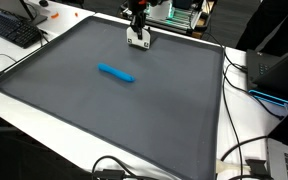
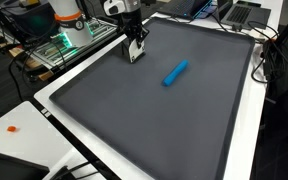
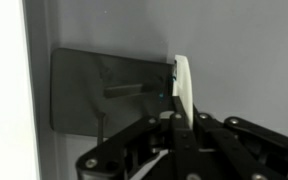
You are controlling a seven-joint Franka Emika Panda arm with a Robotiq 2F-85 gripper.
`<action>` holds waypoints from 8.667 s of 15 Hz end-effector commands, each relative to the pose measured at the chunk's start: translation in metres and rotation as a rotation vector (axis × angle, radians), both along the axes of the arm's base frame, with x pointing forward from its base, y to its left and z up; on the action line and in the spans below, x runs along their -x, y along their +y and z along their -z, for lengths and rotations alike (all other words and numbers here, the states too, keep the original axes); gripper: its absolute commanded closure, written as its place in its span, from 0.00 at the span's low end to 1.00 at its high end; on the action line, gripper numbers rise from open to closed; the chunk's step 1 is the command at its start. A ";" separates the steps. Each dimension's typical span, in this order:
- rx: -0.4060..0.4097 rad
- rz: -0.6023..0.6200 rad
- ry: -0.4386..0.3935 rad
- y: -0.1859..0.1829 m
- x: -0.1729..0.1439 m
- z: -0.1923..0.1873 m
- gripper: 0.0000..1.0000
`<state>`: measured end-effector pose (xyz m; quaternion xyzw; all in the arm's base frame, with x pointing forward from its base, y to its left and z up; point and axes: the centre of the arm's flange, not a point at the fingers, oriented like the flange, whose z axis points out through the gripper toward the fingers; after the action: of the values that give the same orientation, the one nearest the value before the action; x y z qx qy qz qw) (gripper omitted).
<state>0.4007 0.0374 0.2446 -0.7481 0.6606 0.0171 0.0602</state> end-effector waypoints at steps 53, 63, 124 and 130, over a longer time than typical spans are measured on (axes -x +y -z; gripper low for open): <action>0.140 -1.603 -0.017 0.081 -0.213 -0.033 0.99; 0.188 -1.546 0.037 0.076 -0.223 -0.008 0.99; 0.077 -1.481 0.087 0.035 -0.232 -0.006 0.99; 0.082 -1.496 0.104 0.035 -0.229 0.010 0.99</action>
<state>0.6350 0.0775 0.2558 -0.9984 -0.0160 0.0520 -0.0154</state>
